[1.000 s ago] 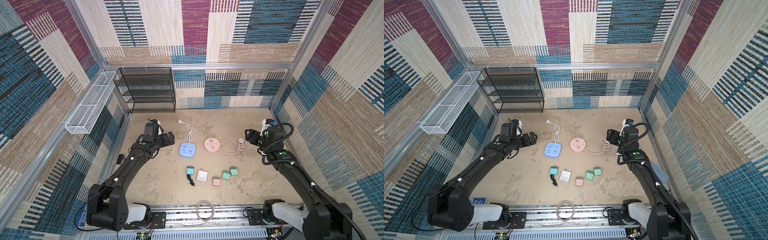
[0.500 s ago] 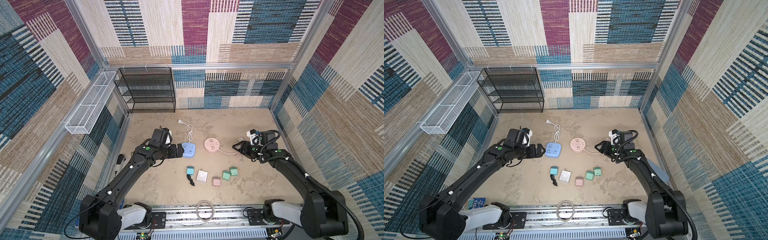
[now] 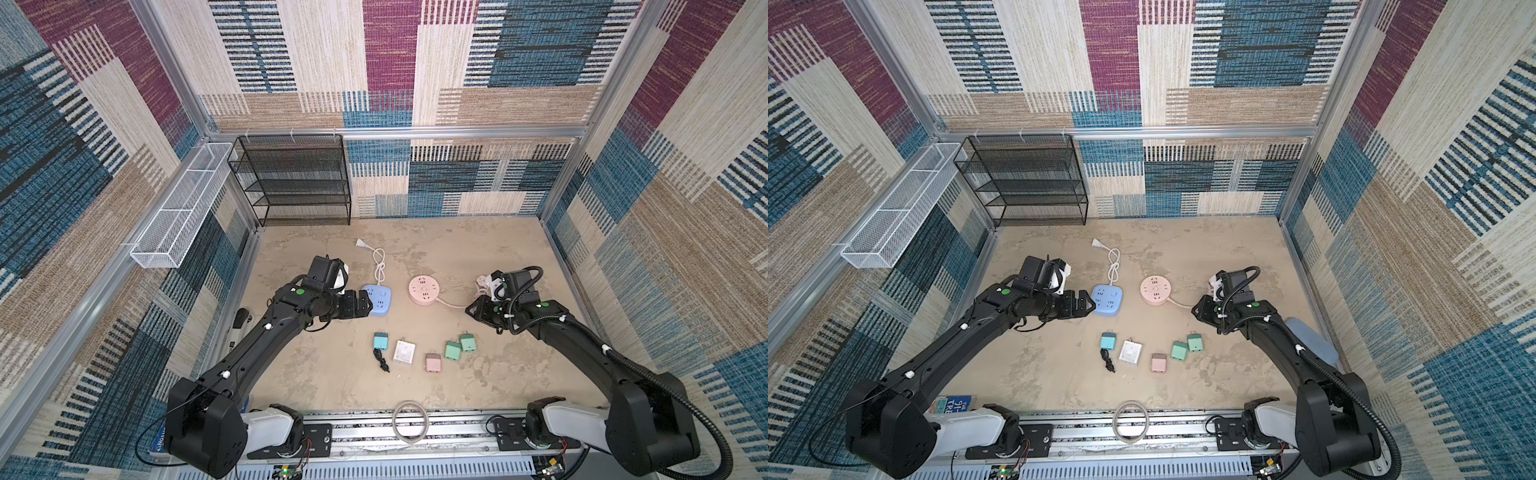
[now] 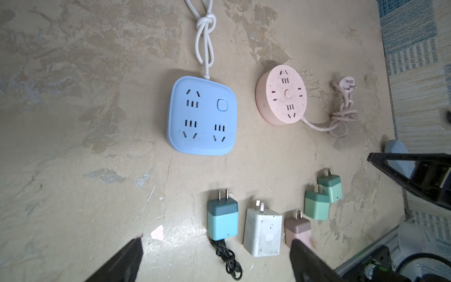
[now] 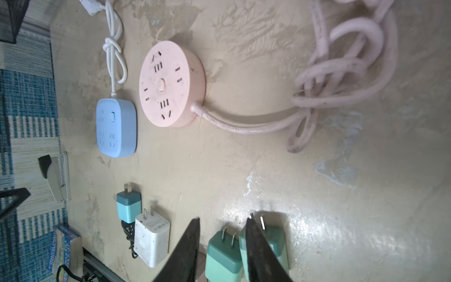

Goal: Insert plugs into power strip
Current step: Pick up the plug from the center of the table.

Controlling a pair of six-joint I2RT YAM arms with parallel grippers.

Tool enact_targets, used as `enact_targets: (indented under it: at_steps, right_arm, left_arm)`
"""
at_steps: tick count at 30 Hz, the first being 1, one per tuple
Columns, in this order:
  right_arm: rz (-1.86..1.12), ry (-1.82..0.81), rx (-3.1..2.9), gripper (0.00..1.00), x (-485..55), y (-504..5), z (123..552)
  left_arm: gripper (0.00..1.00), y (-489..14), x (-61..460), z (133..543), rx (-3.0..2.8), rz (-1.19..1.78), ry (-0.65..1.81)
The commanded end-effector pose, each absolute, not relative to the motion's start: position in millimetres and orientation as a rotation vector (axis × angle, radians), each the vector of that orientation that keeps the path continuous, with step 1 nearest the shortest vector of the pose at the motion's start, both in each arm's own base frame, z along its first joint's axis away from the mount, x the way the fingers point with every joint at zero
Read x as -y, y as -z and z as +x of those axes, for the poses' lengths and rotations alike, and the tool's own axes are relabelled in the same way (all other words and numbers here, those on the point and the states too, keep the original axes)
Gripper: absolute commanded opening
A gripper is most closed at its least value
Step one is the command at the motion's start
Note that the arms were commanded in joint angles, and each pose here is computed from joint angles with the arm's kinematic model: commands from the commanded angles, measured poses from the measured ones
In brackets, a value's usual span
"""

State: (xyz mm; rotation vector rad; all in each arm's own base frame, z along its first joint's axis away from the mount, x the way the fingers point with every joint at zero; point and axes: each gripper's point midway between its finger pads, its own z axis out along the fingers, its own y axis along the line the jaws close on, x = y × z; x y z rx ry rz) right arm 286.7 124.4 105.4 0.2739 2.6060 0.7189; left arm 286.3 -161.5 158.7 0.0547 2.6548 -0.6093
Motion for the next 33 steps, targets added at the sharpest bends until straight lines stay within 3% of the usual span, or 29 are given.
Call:
enact_targets:
  at_steps: [1, 8, 9, 11, 19, 21, 32, 33]
  right_arm:
    - [0.304, -0.614, -2.626, 0.37, -117, -102, 285]
    - [0.258, -0.512, -2.703, 0.38, -131, -94, 263]
    - [0.254, -0.506, -2.705, 0.35, -133, -95, 260]
    - [0.256, -0.494, -2.709, 0.19, -135, -95, 256]
    - [0.265, -0.493, -2.735, 0.11, -137, -89, 244]
    - [0.270, -0.478, -2.752, 0.00, -136, -85, 240]
    - [0.301, -0.357, -2.771, 0.00, -123, -80, 235]
    - [0.299, -0.346, -2.772, 0.11, -122, -79, 235]
  left_arm:
    - [0.99, -161, 167, 281, -2.665, 0.097, 0.651]
    - [0.99, -153, 168, 273, -2.709, 0.114, 0.639]
    - [0.99, -153, 169, 272, -2.712, 0.119, 0.636]
    - [0.99, -153, 169, 271, -2.711, 0.124, 0.635]
    - [0.99, -154, 171, 270, -2.709, 0.135, 0.631]
    - [0.98, -153, 171, 269, -2.712, 0.133, 0.630]
    - [0.98, -143, 173, 269, -2.743, 0.152, 0.578]
    - [0.98, -142, 173, 269, -2.748, 0.156, 0.569]
